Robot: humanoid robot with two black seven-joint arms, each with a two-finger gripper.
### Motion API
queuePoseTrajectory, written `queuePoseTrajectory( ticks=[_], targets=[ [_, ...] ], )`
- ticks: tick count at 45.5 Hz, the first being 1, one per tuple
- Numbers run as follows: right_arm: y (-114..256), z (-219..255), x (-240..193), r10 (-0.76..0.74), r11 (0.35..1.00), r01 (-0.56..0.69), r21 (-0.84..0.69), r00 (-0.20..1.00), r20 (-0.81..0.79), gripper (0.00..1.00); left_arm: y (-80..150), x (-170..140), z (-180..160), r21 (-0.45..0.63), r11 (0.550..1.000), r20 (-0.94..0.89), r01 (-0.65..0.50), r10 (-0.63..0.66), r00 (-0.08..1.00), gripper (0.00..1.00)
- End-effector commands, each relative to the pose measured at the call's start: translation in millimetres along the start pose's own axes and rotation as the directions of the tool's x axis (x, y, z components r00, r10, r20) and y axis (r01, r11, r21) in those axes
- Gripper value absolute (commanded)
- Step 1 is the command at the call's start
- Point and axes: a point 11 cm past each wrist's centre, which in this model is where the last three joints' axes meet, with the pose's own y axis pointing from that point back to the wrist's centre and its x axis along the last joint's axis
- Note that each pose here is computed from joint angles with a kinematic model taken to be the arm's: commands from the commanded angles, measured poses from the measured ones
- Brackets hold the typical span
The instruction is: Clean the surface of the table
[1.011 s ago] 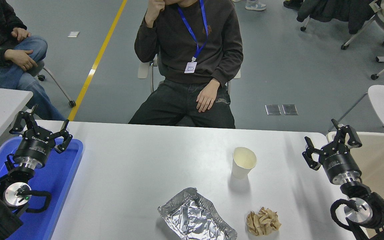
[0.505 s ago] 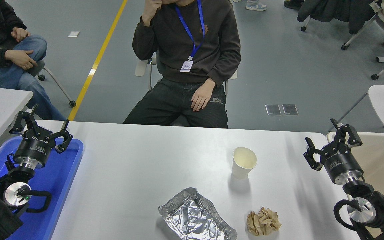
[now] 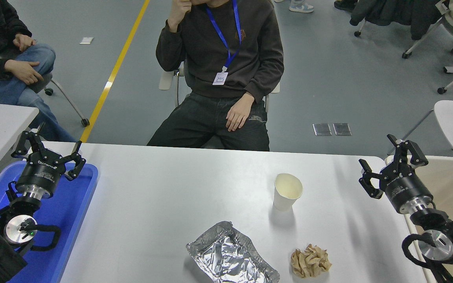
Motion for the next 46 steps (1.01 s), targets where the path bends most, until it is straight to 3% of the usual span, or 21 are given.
queuePoseTrajectory(
  ticks=[1, 9, 16, 23, 35, 46],
  targets=[
    [2.7, -7.5, -9.5, -0.056, 0.995, 0.047, -0.093, 0.995, -0.088, 0.99, 0.0, 0.0, 0.0, 0.0, 1.0, 0.0, 0.0, 0.0, 1.0, 1.0],
    [9.2, -28.1, -32.2, -0.175, 0.979, 0.148, -0.144, 0.964, -0.2, 0.99, 0.0, 0.0, 0.0, 0.0, 1.0, 0.0, 0.0, 0.0, 1.0, 1.0],
    [18.7, -32.9, -48.9, -0.292, 0.95, 0.211, -0.229, 0.862, -0.415, 0.99, 0.0, 0.0, 0.0, 0.0, 1.0, 0.0, 0.0, 0.0, 1.0, 1.0],
    [21.4, -28.0, -55.7, -0.342, 0.935, 0.231, -0.269, 0.792, -0.506, 0.99, 0.0, 0.0, 0.0, 0.0, 1.0, 0.0, 0.0, 0.0, 1.0, 1.0],
    [24.5, -37.4, -67.5, -0.478, 0.878, 0.304, -0.371, 0.618, -0.624, 0.98, 0.0, 0.0, 0.0, 0.0, 1.0, 0.0, 0.0, 0.0, 1.0, 1.0],
    [21.2, -39.4, -83.8, -0.542, 0.837, 0.312, -0.449, 0.369, -0.755, 0.99, 0.0, 0.0, -0.1, 0.001, 1.0, 0.001, 0.0, 0.0, 1.0, 1.0]
  ],
)
